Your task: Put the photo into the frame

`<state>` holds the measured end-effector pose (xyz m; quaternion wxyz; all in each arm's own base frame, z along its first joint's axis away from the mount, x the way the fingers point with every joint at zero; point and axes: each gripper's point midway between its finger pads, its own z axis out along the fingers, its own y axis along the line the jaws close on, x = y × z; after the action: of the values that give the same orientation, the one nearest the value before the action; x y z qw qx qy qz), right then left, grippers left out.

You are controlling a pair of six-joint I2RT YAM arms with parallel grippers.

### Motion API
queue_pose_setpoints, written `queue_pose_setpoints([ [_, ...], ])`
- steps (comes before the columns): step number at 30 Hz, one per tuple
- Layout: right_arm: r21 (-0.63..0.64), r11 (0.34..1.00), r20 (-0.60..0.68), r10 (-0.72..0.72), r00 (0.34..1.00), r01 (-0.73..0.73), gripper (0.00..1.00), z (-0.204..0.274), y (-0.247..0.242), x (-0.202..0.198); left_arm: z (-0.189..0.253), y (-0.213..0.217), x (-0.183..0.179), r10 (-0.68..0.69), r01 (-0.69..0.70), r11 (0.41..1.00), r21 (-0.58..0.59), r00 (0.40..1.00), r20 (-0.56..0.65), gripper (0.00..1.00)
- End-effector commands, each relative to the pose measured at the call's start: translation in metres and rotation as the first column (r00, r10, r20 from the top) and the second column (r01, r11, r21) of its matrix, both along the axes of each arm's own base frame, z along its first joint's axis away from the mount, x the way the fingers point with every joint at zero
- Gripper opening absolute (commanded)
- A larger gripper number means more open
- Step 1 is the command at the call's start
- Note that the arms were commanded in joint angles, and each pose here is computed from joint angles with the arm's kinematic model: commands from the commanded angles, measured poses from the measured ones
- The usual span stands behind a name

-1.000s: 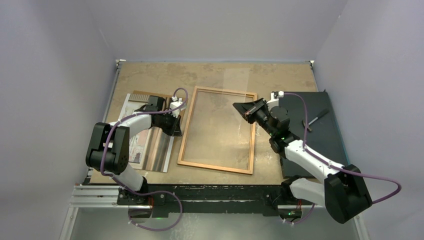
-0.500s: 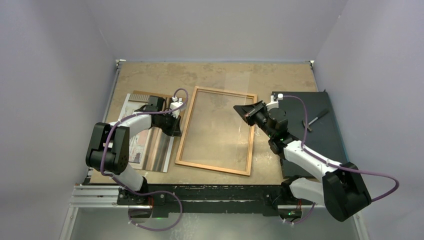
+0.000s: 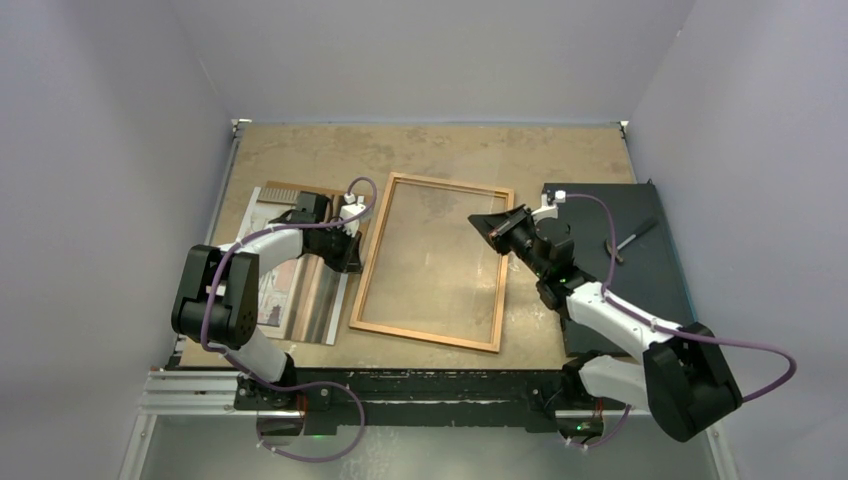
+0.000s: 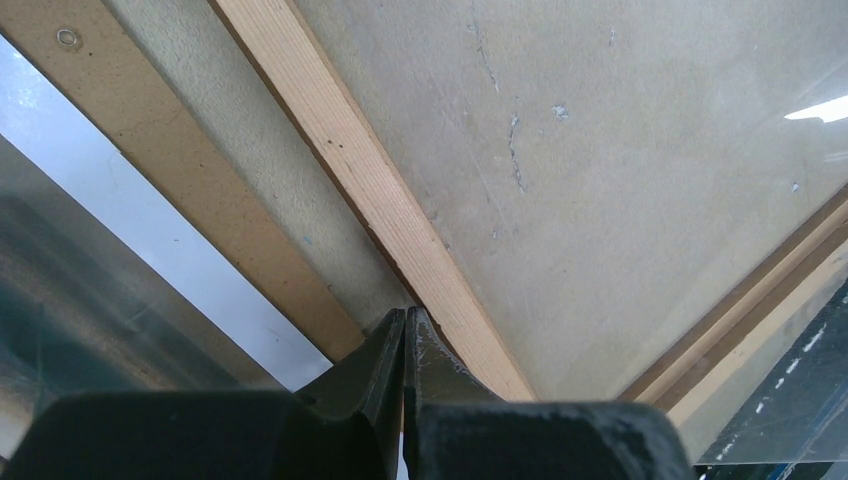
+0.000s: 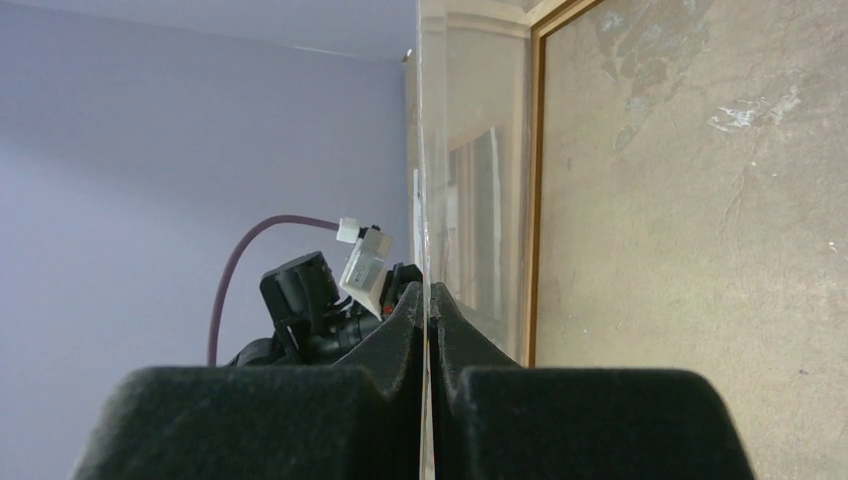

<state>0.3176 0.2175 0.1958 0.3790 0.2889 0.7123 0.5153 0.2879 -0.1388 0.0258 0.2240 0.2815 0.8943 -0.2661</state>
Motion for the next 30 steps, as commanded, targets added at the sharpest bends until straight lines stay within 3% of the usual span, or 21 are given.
queue_pose_setpoints([
  [1, -0.016, 1.000, 0.002, 0.017, 1.000, -0.017, 0.00, -0.004, 0.004, 0.001, 0.003, -0.001, 0.000, -0.028, 0.029, 1.000, -0.010, 0.999, 0.022, 0.00],
  [18, -0.050, 0.996, -0.043, 0.066, 0.997, -0.069, 0.00, -0.023, 0.011, 0.009, 0.002, -0.002, -0.001, -0.034, 0.034, 0.999, -0.013, 0.999, 0.015, 0.00],
  [30, -0.090, 0.990, -0.162, 0.093, 0.982, -0.109, 0.00, -0.054, 0.014, 0.004, 0.001, -0.003, -0.001, -0.038, 0.038, 0.999, -0.017, 0.999, 0.010, 0.00],
])
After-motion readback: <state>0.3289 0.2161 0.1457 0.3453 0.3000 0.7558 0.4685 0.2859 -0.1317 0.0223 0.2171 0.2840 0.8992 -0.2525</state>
